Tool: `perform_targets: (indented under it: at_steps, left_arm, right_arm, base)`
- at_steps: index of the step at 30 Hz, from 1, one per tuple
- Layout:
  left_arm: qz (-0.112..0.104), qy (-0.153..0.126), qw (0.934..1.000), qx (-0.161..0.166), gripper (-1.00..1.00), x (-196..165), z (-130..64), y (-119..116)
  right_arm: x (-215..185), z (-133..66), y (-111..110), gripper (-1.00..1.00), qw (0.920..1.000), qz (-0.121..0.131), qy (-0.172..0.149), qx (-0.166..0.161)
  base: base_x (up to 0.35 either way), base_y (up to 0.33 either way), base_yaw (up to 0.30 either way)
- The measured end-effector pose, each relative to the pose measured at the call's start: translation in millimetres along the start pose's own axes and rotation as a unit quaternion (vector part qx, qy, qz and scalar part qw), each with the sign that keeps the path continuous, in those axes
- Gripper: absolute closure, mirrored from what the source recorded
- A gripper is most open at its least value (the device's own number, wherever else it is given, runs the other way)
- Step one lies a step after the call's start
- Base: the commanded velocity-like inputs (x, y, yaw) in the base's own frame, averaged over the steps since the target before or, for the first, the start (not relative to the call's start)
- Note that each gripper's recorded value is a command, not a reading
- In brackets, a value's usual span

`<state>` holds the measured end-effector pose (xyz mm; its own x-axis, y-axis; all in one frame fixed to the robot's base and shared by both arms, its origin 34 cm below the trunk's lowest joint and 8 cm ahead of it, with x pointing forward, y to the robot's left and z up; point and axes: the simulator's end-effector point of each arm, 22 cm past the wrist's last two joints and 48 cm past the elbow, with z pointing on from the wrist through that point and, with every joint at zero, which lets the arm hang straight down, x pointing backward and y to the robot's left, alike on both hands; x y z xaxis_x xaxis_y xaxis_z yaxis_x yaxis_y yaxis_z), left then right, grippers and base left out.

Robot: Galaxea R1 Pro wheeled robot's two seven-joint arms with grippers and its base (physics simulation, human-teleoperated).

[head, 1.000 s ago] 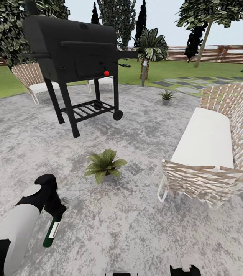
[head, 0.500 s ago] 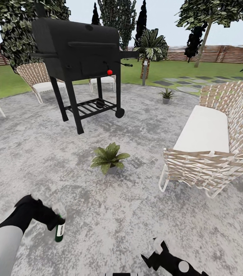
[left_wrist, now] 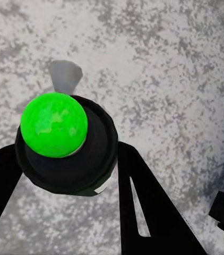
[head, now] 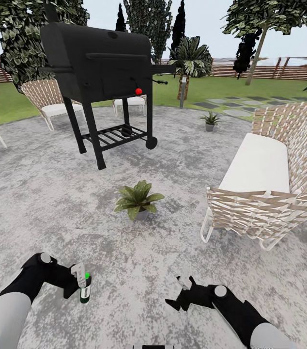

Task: Pick up the pesticide atomizer in the garden and spray insectifuge to fully cover both potted plants in the garden.

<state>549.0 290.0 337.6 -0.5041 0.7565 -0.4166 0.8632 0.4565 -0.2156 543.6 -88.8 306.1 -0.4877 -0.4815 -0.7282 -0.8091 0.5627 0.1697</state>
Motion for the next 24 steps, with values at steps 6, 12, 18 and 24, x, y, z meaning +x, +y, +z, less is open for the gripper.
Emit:
perform_targets:
  at_steps: [6, 12, 18, 24]
  left_arm:
    - [0.024, -0.012, 0.9996, 0.007, 1.0, -10.3, 5.6, -5.7]
    - [0.038, -0.023, 0.9989, 0.016, 1.0, -27.1, 14.9, -15.1]
    - [0.065, -0.045, 0.9965, 0.027, 1.0, -55.5, 30.3, -29.5]
    - [0.076, -0.062, 0.9944, 0.041, 1.0, -79.5, 44.0, -45.5]
  right_arm:
    - [-22.1, 2.1, 1.3, -1.0, 0.9997, -0.014, -0.02, -0.001]
    - [-55.6, 2.3, 14.2, -1.0, 0.9977, -0.036, -0.05, -0.027]
    - [-60.3, 0.6, 34.3, -1.0, 0.995, -0.042, -0.054, -0.072]
    - [-77.8, 2.7, 40.2, 1.0, 0.9933, -0.051, -0.07, -0.076]
  base:
    - [0.0, 0.0, 0.0]
    - [0.0, 0.0, 0.0]
    - [0.0, 0.0, 0.0]
    - [0.0, 0.0, 0.0]
